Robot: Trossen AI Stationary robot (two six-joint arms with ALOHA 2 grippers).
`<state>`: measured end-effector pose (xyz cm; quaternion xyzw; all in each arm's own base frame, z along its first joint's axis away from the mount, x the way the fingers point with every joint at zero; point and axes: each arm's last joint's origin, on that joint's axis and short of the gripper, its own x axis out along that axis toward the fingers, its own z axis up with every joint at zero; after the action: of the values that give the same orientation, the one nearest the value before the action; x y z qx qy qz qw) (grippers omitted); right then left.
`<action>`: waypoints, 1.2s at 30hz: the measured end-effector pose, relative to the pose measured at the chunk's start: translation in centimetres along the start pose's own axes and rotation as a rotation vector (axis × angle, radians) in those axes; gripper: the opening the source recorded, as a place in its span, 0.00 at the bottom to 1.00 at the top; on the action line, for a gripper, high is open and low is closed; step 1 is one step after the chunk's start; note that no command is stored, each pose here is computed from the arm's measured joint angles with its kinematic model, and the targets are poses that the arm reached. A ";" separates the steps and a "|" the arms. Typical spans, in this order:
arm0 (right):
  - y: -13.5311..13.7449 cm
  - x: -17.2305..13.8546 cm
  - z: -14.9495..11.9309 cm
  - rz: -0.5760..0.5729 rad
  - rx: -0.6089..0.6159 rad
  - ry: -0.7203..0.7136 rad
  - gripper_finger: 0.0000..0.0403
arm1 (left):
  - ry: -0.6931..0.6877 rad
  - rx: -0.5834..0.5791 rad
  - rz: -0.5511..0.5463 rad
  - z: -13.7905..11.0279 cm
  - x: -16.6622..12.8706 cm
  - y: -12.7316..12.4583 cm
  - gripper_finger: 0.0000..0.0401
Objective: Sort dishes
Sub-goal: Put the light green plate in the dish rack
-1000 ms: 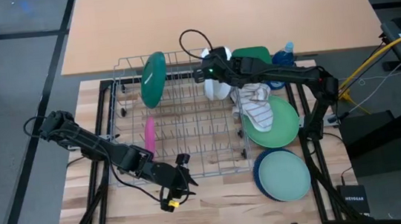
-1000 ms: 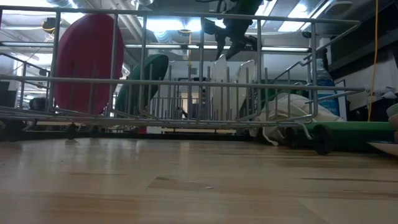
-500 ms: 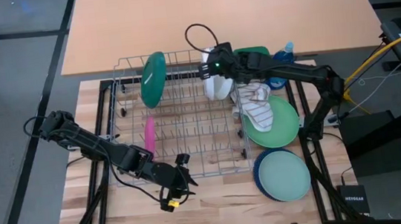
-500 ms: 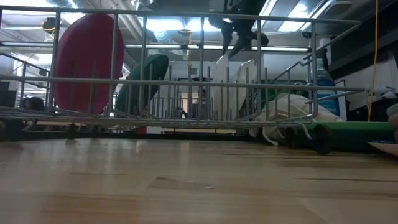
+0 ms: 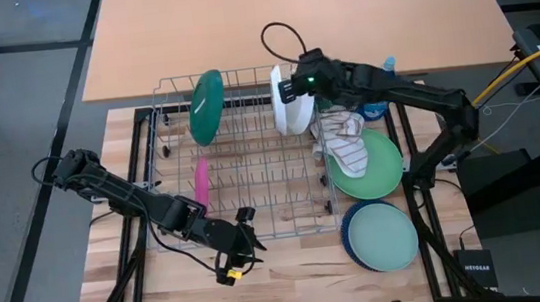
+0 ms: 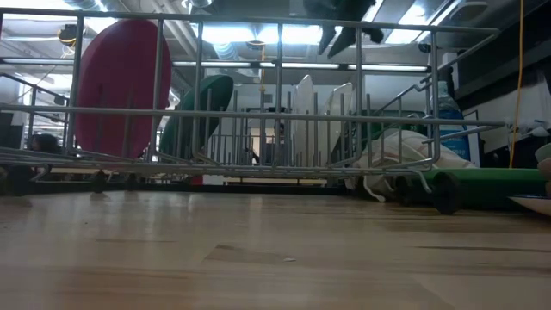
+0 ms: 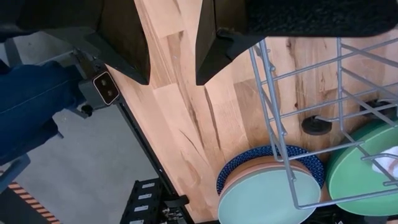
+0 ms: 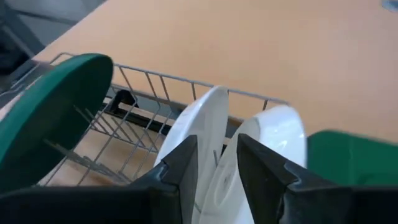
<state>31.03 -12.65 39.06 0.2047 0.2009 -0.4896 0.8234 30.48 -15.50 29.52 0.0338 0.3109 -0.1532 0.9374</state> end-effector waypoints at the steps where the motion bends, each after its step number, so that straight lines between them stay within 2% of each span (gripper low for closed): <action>1: -0.2 -0.5 0.2 0.014 -0.023 -0.005 0.29 | 0.000 -0.001 0.000 0.0 0.0 0.0 0.29; 6: -1.3 -3.3 0.9 0.181 -0.087 0.050 0.29 | 0.018 -0.001 0.002 -0.2 0.0 0.0 0.29; 11: -2.5 -6.3 0.5 0.375 -0.117 0.202 0.29 | 0.023 0.000 0.003 -0.2 0.0 0.0 0.29; 13: -2.8 -7.4 -0.3 0.412 -0.152 0.287 0.29 | 0.023 0.000 0.003 -0.2 0.0 0.0 0.29; 18: -2.5 -10.5 -3.4 0.416 -0.283 0.496 0.29 | 0.022 -0.001 0.003 -0.2 0.0 0.0 0.29; 22: -1.6 -13.0 -6.0 0.418 -0.440 0.589 0.29 | 0.018 -0.004 0.003 -0.2 0.0 0.0 0.29; 30: 0.0 -18.1 -9.8 0.458 -0.607 0.566 0.29 | 0.004 -0.067 0.001 0.0 0.0 0.0 0.29; 36: 0.2 -20.8 -12.7 0.362 -0.705 0.534 0.29 | -0.001 -0.138 0.022 0.0 0.0 0.1 0.29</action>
<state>20.40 9.27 39.55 0.0633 0.5204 -0.1707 0.8343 30.48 -15.43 29.51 -0.0273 0.3199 -0.1211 0.9393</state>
